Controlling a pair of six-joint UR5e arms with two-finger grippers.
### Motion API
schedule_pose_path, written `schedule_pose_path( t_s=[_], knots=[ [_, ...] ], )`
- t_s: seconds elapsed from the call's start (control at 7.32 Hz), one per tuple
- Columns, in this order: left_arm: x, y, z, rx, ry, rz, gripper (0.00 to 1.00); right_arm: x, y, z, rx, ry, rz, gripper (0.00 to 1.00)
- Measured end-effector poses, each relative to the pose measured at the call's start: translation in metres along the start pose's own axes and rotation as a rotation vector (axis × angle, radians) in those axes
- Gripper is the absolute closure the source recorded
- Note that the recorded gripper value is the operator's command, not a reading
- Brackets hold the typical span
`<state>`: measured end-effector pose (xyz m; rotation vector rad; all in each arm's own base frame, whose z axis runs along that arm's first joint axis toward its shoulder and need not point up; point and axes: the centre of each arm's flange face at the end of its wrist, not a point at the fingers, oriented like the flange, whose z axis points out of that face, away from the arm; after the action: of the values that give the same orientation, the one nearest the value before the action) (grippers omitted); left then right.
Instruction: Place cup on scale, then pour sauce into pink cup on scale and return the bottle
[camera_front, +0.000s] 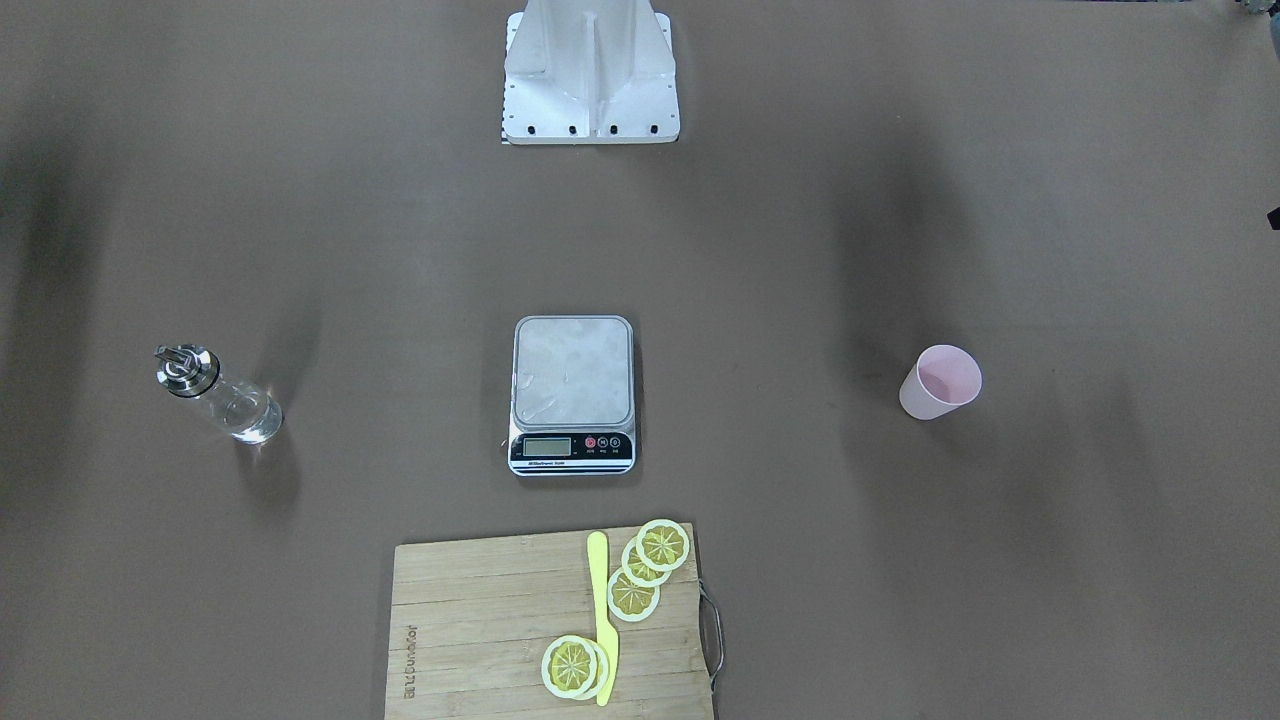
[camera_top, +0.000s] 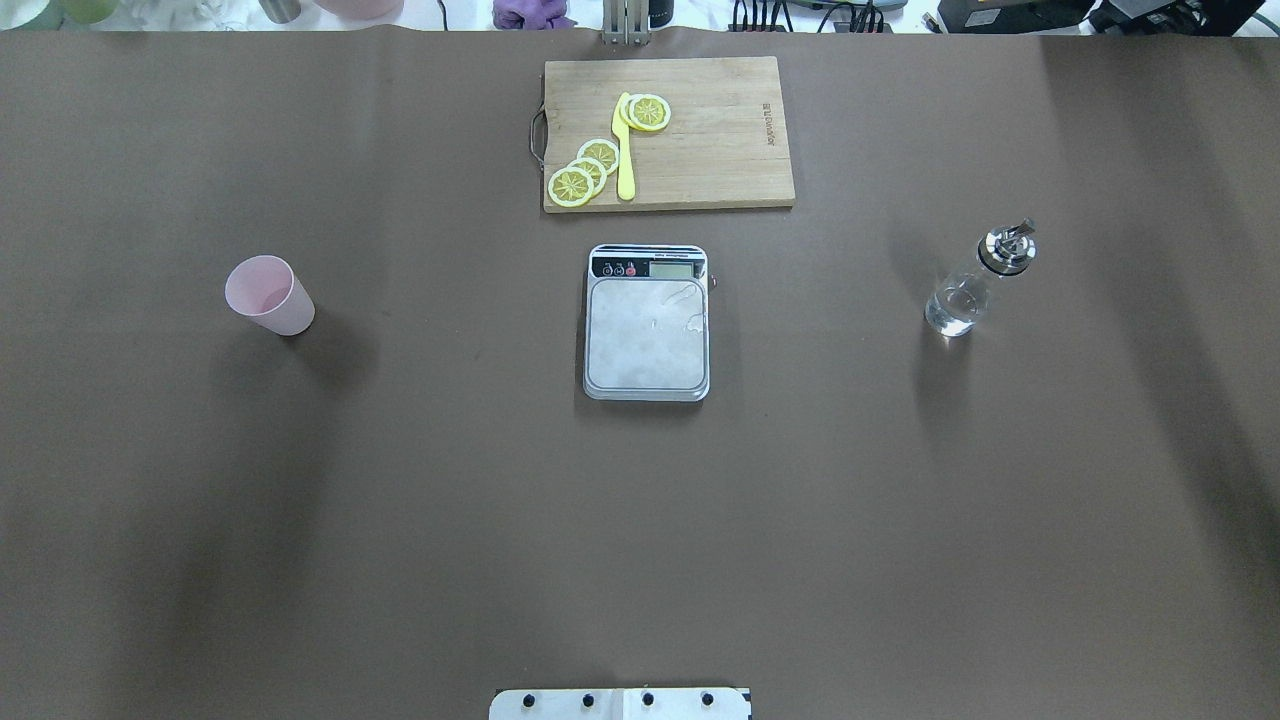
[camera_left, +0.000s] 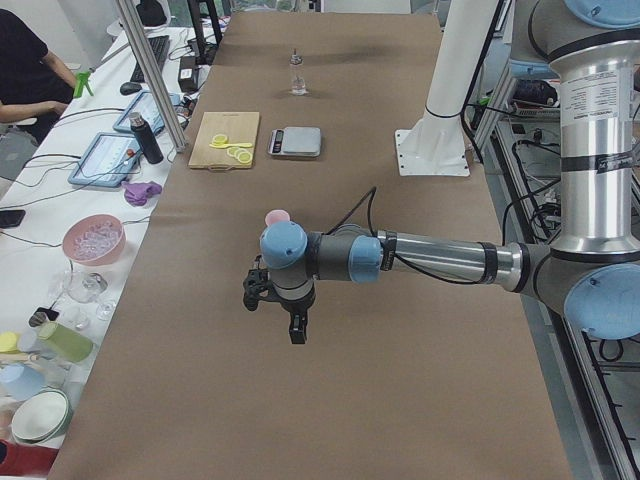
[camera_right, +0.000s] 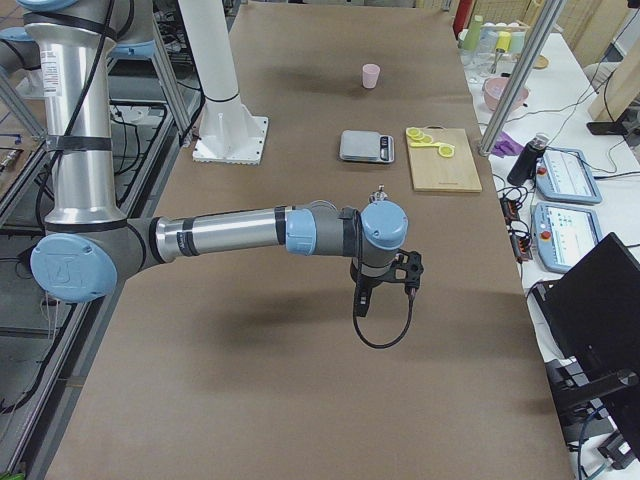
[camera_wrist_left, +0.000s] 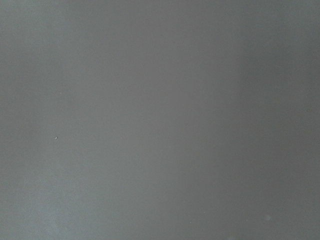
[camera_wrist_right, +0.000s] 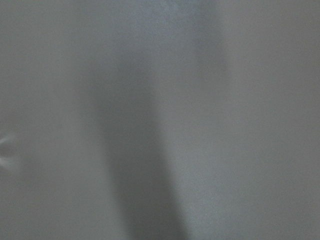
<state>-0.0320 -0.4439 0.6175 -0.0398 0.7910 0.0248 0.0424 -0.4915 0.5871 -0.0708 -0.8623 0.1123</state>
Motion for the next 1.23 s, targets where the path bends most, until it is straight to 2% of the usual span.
schedule_pose_path(
  t_s=[1.23],
  knots=[
    [0.008, -0.0023, -0.0076, 0.019, 0.003, 0.016, 0.02, -0.0008, 0.0004, -0.0012, 0.004, -0.002, -0.005, 0.0]
  ],
)
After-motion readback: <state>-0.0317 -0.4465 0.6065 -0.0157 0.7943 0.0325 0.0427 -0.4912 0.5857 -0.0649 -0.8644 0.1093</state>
